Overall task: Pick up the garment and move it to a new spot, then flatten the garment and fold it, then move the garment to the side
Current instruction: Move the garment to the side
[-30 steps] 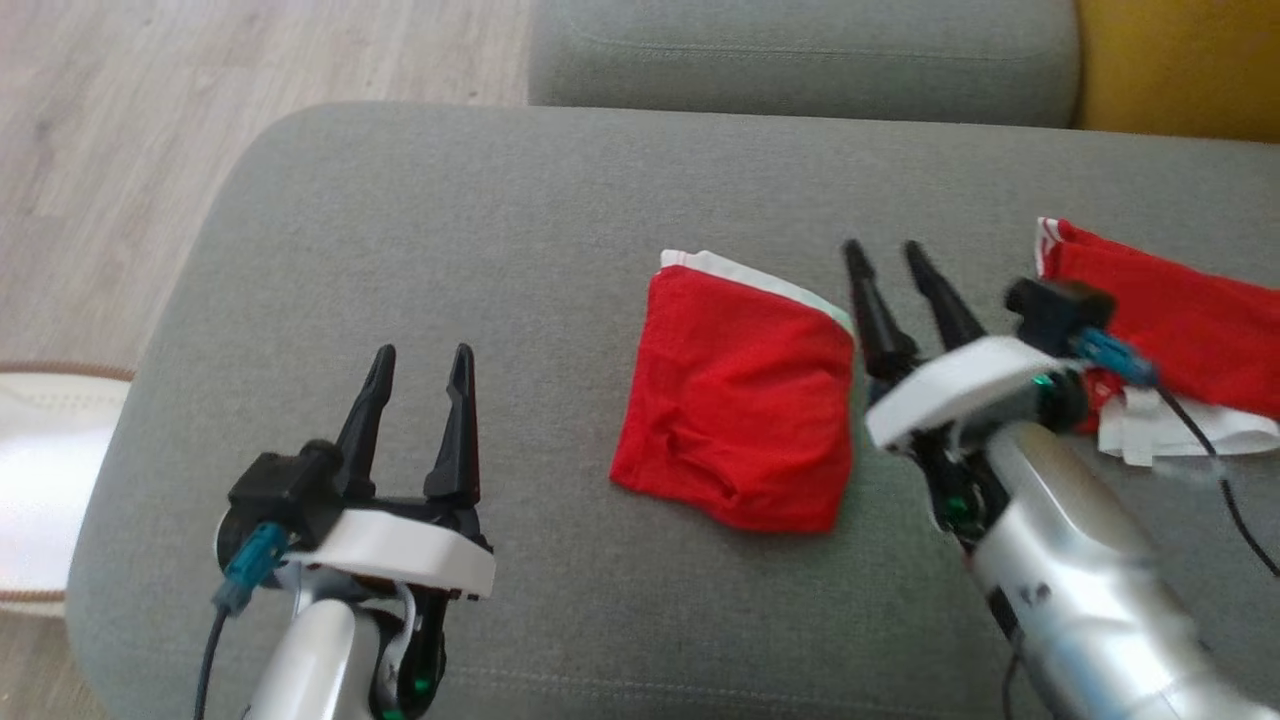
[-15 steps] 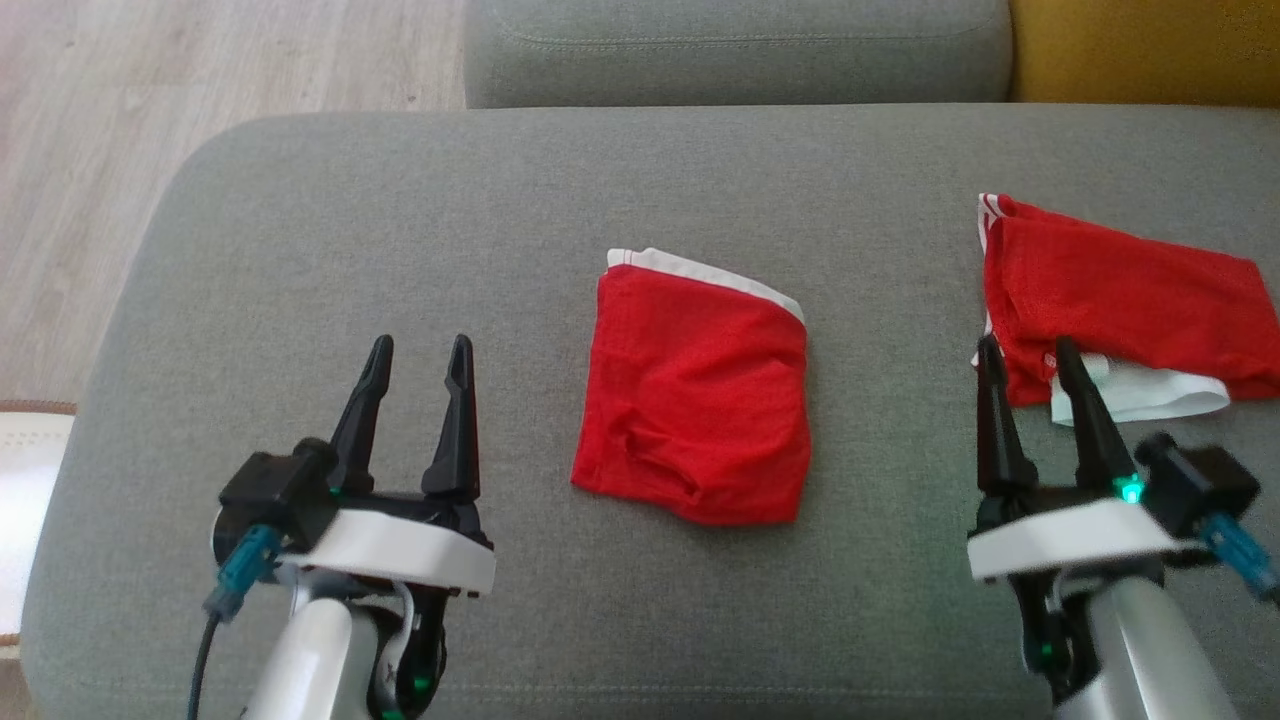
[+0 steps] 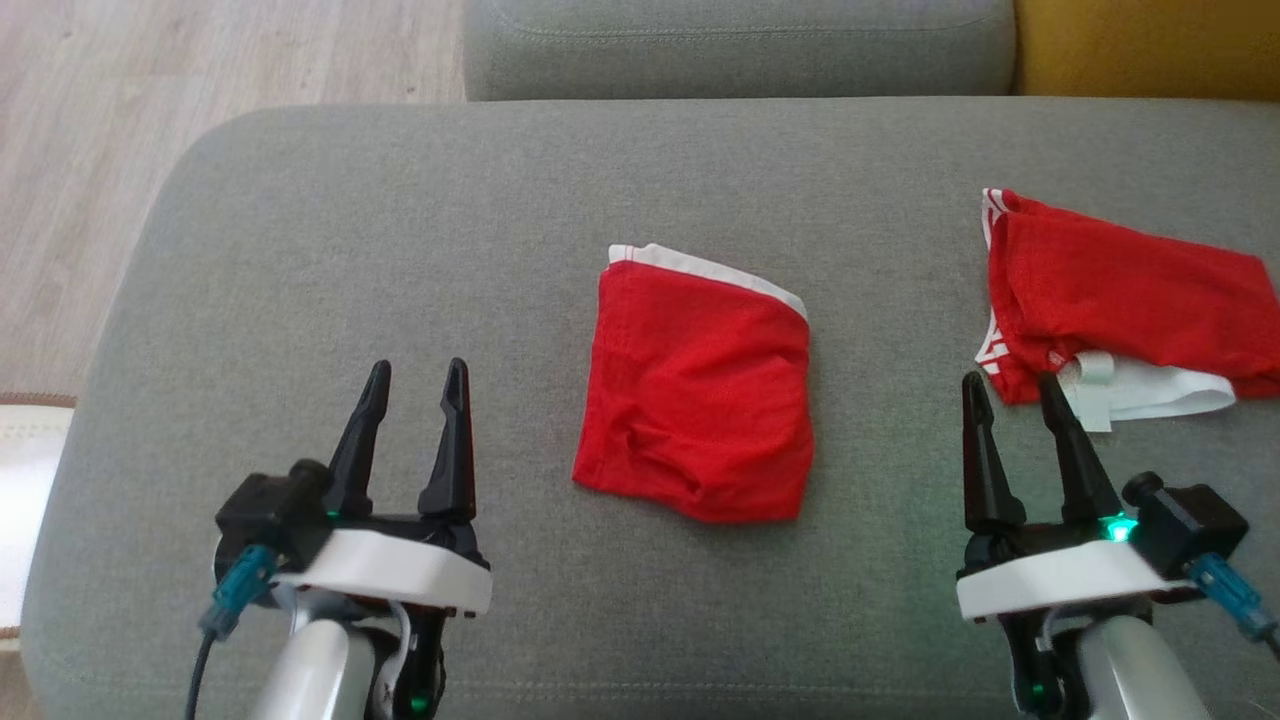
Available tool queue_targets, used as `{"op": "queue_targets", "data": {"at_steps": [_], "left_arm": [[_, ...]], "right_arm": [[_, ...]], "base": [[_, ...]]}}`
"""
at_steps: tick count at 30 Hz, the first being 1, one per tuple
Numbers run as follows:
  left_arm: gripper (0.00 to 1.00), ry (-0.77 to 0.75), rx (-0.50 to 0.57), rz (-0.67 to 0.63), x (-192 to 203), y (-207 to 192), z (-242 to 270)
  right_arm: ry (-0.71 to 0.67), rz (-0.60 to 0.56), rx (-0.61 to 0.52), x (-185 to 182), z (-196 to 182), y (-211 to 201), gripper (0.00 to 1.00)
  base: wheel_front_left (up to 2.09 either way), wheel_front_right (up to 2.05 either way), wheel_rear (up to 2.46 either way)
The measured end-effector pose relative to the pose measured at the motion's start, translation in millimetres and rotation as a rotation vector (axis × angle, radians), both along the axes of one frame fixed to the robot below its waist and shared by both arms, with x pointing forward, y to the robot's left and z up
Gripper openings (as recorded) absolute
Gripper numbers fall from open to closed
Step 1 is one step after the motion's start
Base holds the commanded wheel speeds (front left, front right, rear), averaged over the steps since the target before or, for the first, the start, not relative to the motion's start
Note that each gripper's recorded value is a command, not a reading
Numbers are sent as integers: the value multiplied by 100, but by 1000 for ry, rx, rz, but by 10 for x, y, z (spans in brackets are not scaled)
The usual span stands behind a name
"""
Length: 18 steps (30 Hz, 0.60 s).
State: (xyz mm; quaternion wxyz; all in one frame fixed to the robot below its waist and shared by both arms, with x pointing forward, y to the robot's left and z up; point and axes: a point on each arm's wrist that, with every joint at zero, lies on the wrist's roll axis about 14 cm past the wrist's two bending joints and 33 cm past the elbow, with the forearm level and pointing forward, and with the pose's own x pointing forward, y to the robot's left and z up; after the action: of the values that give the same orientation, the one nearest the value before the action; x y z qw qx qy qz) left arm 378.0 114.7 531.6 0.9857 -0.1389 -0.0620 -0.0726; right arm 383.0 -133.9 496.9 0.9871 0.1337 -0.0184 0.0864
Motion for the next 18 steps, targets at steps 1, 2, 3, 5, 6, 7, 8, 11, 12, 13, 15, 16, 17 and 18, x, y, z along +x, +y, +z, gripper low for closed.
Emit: {"op": "queue_targets", "data": {"at_steps": [1,2,3,5,6,7,8,11,12,13,15,16,17,18], "left_arm": [[100,1,0,2,-1,6,-3],[100,2,0,4,-2,14,-7],[100,3,0,6,-3,21,-11],[100,6,1,11,-6,38,-21],[100,8,1,14,-7,48,-27],[100,10,2,17,-9,58,-33],[100,11,2,20,-10,69,-38],[100,18,4,31,-19,107,-59],[100,20,4,36,-21,124,-65],[100,20,4,40,-21,139,-68],[100,20,5,44,-20,155,-67],[100,19,5,49,-17,170,-61],[100,16,6,53,-13,186,-53],[100,14,7,58,-13,201,-45]], "right_arm": [[1,2,0,4,-4,8,100],[2,5,0,7,-8,17,100],[3,8,1,11,-11,27,100],[6,13,9,22,-18,48,100],[7,17,11,29,-21,60,100],[7,22,11,37,-23,79,100],[7,31,12,45,-23,108,100],[6,61,13,78,-24,213,0],[7,79,11,89,-28,272,0],[4,99,10,108,-22,339,0],[0,122,8,134,-11,418,0],[-6,146,6,165,7,500,0],[-13,169,6,204,27,582,0],[-16,192,4,245,37,663,0]], "base": [[0,0,0],[0,0,0],[0,0,0],[0,0,0],[0,0,0],[0,0,0],[0,0,0],[0,0,0],[0,0,0],[0,0,0],[0,0,0],[0,0,0],[0,0,0],[0,0,0]]}}
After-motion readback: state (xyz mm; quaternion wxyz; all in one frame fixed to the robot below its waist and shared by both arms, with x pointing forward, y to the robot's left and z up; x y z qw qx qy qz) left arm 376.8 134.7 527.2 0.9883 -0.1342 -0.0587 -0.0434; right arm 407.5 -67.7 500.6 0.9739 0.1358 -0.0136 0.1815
